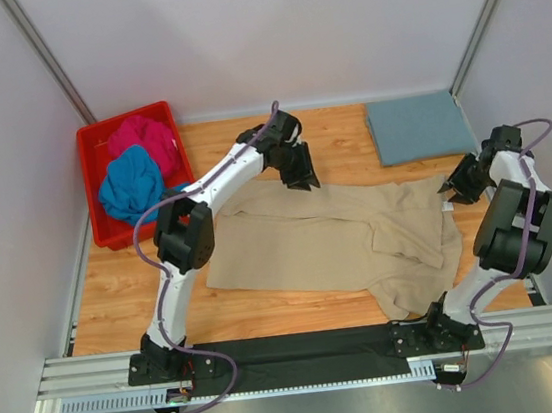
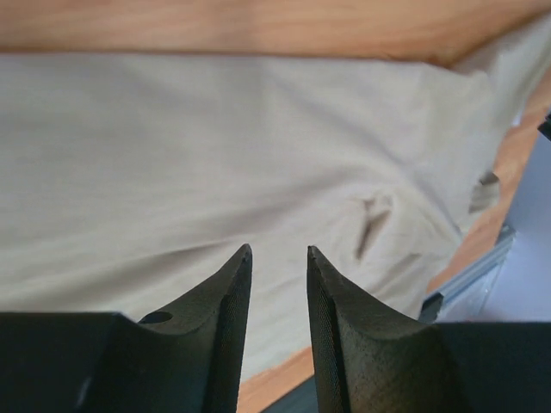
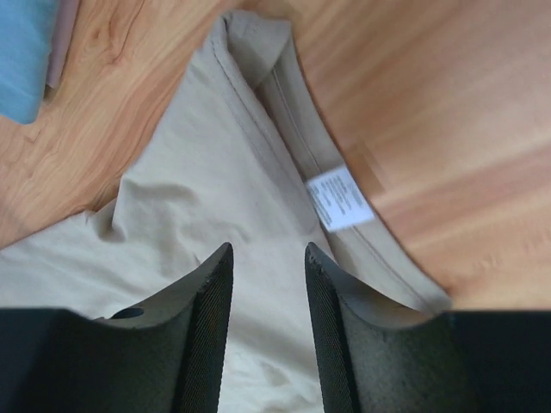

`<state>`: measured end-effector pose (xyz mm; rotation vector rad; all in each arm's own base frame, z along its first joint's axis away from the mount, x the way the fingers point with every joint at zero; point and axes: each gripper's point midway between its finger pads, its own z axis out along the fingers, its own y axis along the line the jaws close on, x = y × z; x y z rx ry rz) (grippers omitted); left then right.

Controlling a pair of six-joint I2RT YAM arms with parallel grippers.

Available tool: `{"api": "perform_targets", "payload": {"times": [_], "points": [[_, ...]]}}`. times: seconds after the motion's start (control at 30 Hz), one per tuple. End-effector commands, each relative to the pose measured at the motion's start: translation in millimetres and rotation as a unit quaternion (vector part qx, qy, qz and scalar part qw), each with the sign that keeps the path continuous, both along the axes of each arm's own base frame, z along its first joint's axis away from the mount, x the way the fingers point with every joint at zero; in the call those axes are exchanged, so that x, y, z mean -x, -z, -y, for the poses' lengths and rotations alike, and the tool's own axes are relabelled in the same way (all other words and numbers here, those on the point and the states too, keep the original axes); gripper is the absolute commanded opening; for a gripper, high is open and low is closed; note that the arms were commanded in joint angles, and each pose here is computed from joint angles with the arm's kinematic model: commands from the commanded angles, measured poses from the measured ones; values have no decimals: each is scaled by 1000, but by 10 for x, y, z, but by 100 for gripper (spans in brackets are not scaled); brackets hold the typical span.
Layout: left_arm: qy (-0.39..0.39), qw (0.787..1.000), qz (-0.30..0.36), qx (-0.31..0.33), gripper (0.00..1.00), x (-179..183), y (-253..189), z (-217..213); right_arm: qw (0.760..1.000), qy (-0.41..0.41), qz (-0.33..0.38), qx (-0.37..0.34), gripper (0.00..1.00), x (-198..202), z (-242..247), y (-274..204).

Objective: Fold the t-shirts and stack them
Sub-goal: Fold the tshirt

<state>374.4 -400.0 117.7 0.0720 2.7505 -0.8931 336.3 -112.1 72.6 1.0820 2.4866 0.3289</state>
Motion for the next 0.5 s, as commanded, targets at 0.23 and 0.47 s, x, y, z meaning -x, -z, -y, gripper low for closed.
{"api": "perform_targets", "payload": {"times": [0.23,0.47], "points": [[-51,997,17,-53,39,-859,608,-914,995,-60,73,9,43,-719,265,107],[-81,994,-1,-79,39,-1043,872,-1311,993,-81,87,21,44,-903,361,141]]}}
